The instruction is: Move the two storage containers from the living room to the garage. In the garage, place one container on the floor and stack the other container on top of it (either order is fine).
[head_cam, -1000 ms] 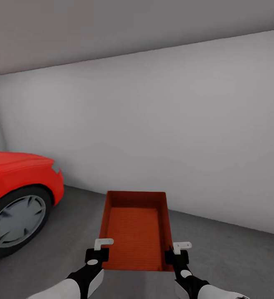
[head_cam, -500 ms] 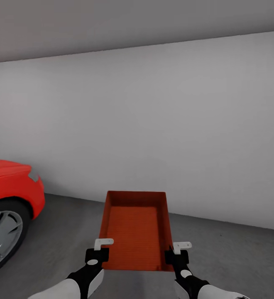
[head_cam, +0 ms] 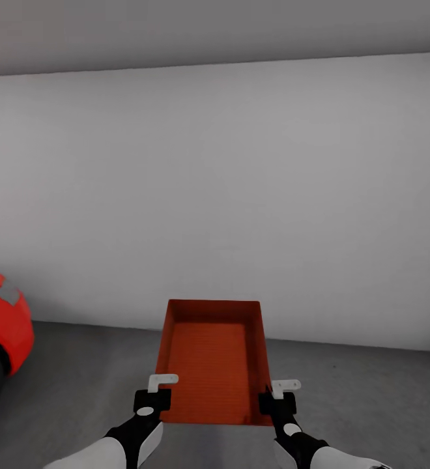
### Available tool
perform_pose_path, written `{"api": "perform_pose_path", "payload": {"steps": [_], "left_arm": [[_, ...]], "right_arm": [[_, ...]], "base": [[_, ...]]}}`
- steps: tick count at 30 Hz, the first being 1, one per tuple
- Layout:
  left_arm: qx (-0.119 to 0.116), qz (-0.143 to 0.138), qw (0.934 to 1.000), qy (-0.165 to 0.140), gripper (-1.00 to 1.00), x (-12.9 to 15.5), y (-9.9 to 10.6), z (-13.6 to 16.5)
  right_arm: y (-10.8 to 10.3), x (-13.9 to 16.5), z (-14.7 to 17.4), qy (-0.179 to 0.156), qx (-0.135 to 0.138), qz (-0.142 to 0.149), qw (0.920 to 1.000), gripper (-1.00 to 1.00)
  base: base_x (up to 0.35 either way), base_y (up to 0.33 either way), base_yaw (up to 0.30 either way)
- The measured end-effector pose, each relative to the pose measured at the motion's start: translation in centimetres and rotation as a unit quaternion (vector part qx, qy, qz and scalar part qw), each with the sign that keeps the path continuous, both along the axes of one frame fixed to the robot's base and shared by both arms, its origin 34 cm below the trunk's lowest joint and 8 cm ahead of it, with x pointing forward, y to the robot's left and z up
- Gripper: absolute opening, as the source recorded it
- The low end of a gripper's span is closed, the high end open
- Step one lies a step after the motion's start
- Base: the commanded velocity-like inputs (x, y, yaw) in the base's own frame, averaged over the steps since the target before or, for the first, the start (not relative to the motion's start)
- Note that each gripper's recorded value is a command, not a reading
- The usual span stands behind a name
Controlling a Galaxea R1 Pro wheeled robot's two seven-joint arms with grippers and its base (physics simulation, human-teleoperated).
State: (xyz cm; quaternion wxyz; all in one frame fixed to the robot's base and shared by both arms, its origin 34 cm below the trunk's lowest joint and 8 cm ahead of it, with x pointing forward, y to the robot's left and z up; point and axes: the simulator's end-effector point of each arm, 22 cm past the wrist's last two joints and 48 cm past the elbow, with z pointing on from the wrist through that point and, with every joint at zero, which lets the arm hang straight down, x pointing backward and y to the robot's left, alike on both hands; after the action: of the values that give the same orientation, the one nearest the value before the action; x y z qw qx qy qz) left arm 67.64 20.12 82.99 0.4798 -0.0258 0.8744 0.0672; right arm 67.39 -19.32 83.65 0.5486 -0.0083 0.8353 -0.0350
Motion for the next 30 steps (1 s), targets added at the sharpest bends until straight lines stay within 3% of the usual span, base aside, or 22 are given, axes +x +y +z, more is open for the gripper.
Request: {"api": "perform_pose_path", "payload": {"steps": [6,13,24,30], "left_arm": [[0.0,0.0,1.0,0.0,-1.0,0.01,0.0,0.01],[-0.001,0.0,1.0,-0.001,-1.0,0.04,0.01,0.04],[-0.001,0.001,1.0,-0.001,-1.0,-0.01,0.02,-0.07],[-0.001,0.001,1.0,-0.001,-1.0,-0.03,0.02,-0.03]], "right_arm": [[0.0,0.01,0.01,0.0,0.0,0.0,1.0,-1.0],[0.01,0.06,0.06,-0.001,-0.001,0.001,1.0,-1.0],[0.03,0.08,0.03,0.0,-0.001,0.001,1.0,-1.0],[0.02,0.05,0.05,0.0,-0.001,0.001,1.0,-1.0]], "base": [[0.289,0.237,-0.225],[0.263,0.209,-0.022],[0.035,0.018,0.0],[0.201,0.0,0.0]]}}
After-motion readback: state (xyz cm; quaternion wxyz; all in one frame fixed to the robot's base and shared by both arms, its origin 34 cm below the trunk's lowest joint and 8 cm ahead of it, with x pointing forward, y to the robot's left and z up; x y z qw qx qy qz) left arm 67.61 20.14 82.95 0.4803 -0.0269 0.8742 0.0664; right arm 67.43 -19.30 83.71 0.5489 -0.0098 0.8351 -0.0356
